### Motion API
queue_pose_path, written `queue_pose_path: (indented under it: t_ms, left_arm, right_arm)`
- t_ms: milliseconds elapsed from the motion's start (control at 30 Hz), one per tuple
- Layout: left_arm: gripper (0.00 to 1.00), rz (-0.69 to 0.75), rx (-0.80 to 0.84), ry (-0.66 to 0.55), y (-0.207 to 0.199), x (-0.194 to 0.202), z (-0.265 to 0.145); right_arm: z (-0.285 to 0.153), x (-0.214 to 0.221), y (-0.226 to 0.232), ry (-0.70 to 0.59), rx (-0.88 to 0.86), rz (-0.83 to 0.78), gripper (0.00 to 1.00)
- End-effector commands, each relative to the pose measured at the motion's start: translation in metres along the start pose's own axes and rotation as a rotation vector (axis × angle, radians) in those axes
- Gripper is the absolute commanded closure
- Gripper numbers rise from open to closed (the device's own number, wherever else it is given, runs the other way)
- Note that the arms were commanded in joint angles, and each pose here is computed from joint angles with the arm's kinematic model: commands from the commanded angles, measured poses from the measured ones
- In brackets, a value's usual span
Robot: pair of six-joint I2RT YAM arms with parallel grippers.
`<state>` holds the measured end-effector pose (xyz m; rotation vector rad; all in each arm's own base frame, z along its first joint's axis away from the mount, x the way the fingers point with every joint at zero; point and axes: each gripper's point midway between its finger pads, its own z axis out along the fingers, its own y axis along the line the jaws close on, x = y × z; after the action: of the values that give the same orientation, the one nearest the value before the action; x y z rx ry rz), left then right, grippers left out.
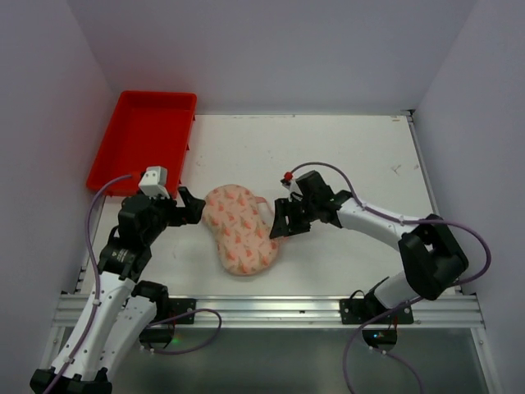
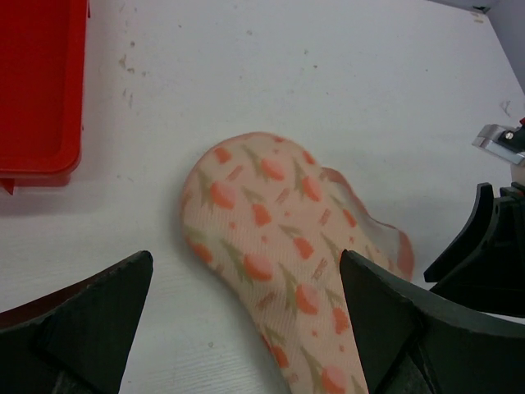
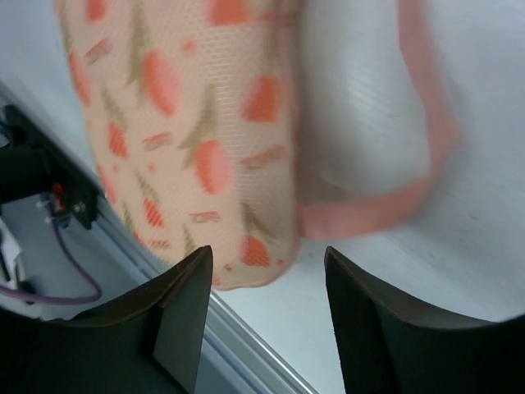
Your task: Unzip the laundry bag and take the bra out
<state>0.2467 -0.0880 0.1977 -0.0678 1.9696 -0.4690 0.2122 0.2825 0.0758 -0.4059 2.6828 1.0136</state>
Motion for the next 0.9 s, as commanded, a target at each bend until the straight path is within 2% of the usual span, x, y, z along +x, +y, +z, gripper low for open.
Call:
queue_pose_path:
  t_ms: [0,67,200,300,433,567,667,867]
  left_arm:
    - [0.0,-0.016,0.099,0.016,-0.022,-0.005,-0.008]
    - [0.0,-0.038,0.132,0.037,-0.028,0.0,-0.008]
    - [0.0,-0.059,0.172,0.101,-0.032,0.018,-0.005]
    - [0.0,-0.084,0.163,0.153,-0.028,0.034,0.0]
    - [0.0,-0.137,0.174,0.196,-0.028,0.052,0.008]
    - [0.0,-0.183,0.206,0.226,-0.031,0.064,0.015]
    - [0.0,-0.209,0.208,0.246,-0.031,0.073,0.021]
    - [0.0,-0.267,0.203,0.29,-0.028,0.088,0.041]
  right_arm:
    - [-0.031,-0.025,-0.018,-0.173,0.149,-0.042,0.4]
    - [-0.04,-0.033,-0.018,-0.225,0.178,-0.021,0.33]
    - [-0.058,-0.032,-0.005,-0.309,0.149,0.01,0.31]
    - [-0.059,-0.011,0.004,-0.331,0.123,0.062,0.25]
    - [-0.037,0.033,0.009,-0.293,0.08,0.161,0.23]
    - [-0.011,0.06,0.027,-0.231,-0.054,0.198,0.23]
    - [0.004,0.057,0.045,-0.21,-0.144,0.199,0.24]
    - [0.03,0.034,0.053,-0.196,-0.134,0.199,0.26]
